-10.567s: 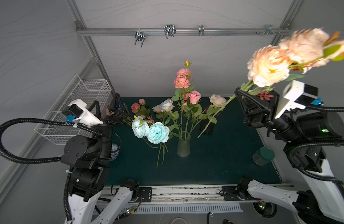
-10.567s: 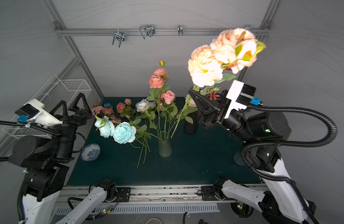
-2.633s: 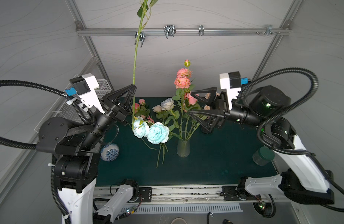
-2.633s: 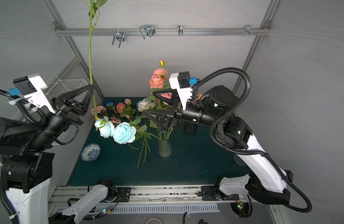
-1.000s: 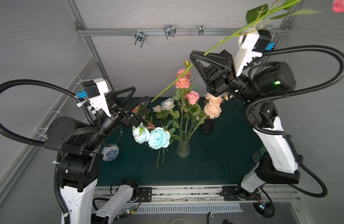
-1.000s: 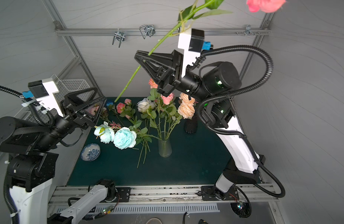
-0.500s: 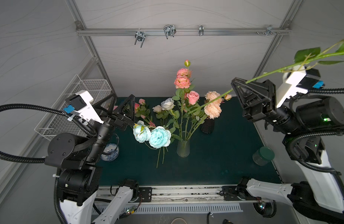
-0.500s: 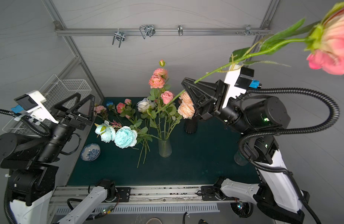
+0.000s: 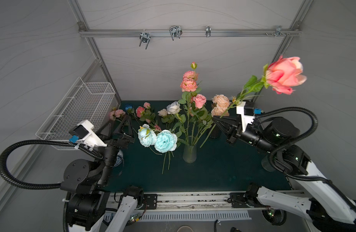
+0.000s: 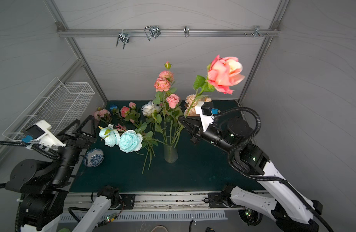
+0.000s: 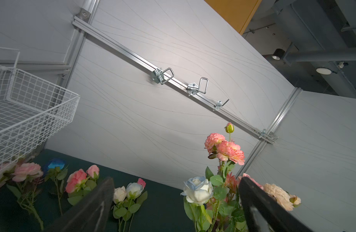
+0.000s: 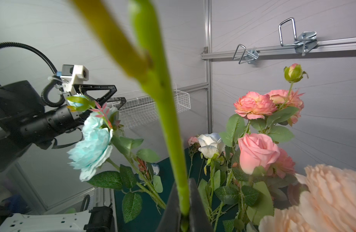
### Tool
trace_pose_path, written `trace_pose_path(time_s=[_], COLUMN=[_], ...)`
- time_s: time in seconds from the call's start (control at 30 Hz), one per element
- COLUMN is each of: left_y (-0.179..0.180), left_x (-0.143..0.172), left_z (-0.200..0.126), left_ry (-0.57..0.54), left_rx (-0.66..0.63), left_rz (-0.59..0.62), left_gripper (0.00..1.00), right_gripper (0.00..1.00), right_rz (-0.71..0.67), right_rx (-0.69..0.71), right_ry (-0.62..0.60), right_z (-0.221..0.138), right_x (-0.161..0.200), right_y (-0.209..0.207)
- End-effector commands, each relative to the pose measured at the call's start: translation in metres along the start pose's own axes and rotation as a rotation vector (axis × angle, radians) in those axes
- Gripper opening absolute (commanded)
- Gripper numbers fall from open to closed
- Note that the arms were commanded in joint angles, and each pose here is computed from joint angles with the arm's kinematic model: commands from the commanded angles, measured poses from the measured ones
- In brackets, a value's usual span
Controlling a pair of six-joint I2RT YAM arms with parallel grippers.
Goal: Arrange flowers in a vase
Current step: Place the flower in the vase.
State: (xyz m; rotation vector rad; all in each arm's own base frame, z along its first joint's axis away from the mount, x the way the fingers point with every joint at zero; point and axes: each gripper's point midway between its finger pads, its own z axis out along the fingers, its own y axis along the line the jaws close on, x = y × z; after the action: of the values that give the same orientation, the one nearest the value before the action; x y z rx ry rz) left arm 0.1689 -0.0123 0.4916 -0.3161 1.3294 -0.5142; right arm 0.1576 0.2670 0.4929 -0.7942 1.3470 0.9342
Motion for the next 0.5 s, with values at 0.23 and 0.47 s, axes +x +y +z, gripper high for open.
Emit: trace_pose_path(time_s=[0.23, 0.47], left_y=[0.033, 0.038], left_x=[0.006, 0.010], left_z=[-0.021, -0.026], left_ry=[-0.045, -0.044], left_rx=[-0.138, -0.148], left_rz=[-0.037, -0.028], left_gripper=[0.98, 0.97], right_gripper=[0.00, 0.00], right_rz=[-0.147, -0.163], right_rx=[0.032, 0.041], right_ry=[-0.026, -0.019], right_z=[0.052, 0.074], right_x=[0.023, 0.031], right_y=[-0.011, -0.019])
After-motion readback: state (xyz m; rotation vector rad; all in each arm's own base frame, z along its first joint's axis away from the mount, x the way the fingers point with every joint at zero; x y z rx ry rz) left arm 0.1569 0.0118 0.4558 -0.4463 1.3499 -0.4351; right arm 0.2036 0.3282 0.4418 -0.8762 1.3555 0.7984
